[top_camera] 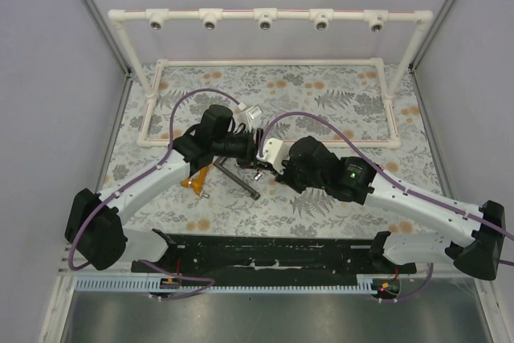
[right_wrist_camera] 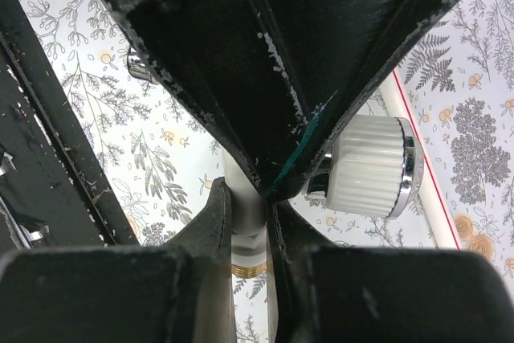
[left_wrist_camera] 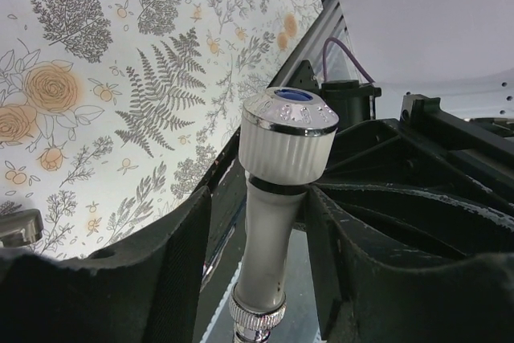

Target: Install the water faucets

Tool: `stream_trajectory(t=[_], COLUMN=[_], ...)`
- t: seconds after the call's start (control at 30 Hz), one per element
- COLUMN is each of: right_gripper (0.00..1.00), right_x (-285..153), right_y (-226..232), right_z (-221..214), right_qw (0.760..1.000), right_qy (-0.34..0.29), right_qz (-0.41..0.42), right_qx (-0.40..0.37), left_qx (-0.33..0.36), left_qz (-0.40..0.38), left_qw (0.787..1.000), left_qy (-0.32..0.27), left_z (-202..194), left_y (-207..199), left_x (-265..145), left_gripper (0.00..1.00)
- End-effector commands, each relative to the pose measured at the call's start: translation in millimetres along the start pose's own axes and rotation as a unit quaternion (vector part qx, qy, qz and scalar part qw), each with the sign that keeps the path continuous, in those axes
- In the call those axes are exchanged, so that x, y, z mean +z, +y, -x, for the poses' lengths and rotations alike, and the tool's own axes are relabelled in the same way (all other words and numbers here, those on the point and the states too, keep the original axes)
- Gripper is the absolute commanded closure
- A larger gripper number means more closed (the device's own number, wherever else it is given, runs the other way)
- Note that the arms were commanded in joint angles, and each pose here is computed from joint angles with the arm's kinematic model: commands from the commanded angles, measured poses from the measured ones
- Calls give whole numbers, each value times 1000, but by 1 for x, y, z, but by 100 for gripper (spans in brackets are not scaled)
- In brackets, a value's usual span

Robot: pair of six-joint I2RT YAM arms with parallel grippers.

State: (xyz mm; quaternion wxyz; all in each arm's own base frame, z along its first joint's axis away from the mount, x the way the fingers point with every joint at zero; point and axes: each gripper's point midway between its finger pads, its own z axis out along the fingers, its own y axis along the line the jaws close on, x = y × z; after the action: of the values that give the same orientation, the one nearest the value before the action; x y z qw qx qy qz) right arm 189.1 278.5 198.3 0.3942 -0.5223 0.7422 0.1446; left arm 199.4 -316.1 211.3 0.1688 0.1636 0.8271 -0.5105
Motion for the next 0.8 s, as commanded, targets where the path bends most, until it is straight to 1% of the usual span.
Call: stream_trajectory(t=[0.0, 0.07, 0.17, 0.2, 0.23, 0.3, 0.33, 0.37, 0.4, 0.47, 0.57, 0.63, 0.77], right_gripper=[100, 100, 100, 98, 90, 55, 46, 39, 35, 29, 26, 26, 29], right_x=[-9, -11, -11, -11, -12, -14, -14, -17, -19, -23, -27, -29, -30], right_y=[-12, -14, -15, -14, -14, -14, -14, -14, -13, -12, -9, -11, -3], right_z=[47, 47, 47, 46, 45, 43, 40, 38, 36, 35, 34, 33, 37], right_qw=[994, 993, 992, 992, 992, 992, 992, 992, 992, 990, 989, 988, 988], right_qy=[-101, -108, -117, -116, -116, -117, -115, -118, -120, -130, -144, -146, -154], right_qz=[-31, -36, -40, -40, -41, -41, -41, -41, -39, -31, -19, -23, 3], right_qx=[-7, -4, 3, 6, 11, 17, 19, 21, 26, 34, 39, 37, 27], left_qx=[5, 1, 2, 8, 12, 30, 38, 41, 61, 80, 95, 99, 98], left_qz=[-42, -55, -70, -67, -62, -54, -52, -48, -60, -72, -83, -90, -104], left_qw=[999, 998, 997, 997, 997, 995, 994, 993, 989, 982, 977, 975, 972], left_qy=[3, -7, -30, -40, -51, -75, -87, -98, -123, -153, -174, -180, -188], left_z=[-3, -3, 2, 4, 6, 10, 12, 12, 19, 21, 21, 20, 20], left_y=[-17, -21, -28, -28, -26, -26, -26, -25, -32, -41, -47, -51, -58], left_x=[2, 1, -2, -4, -7, -16, -20, -24, -30, -40, -49, -52, -57], left_gripper=[48, 65, 96, 98, 98, 98, 98, 98, 98, 98, 98, 98, 98])
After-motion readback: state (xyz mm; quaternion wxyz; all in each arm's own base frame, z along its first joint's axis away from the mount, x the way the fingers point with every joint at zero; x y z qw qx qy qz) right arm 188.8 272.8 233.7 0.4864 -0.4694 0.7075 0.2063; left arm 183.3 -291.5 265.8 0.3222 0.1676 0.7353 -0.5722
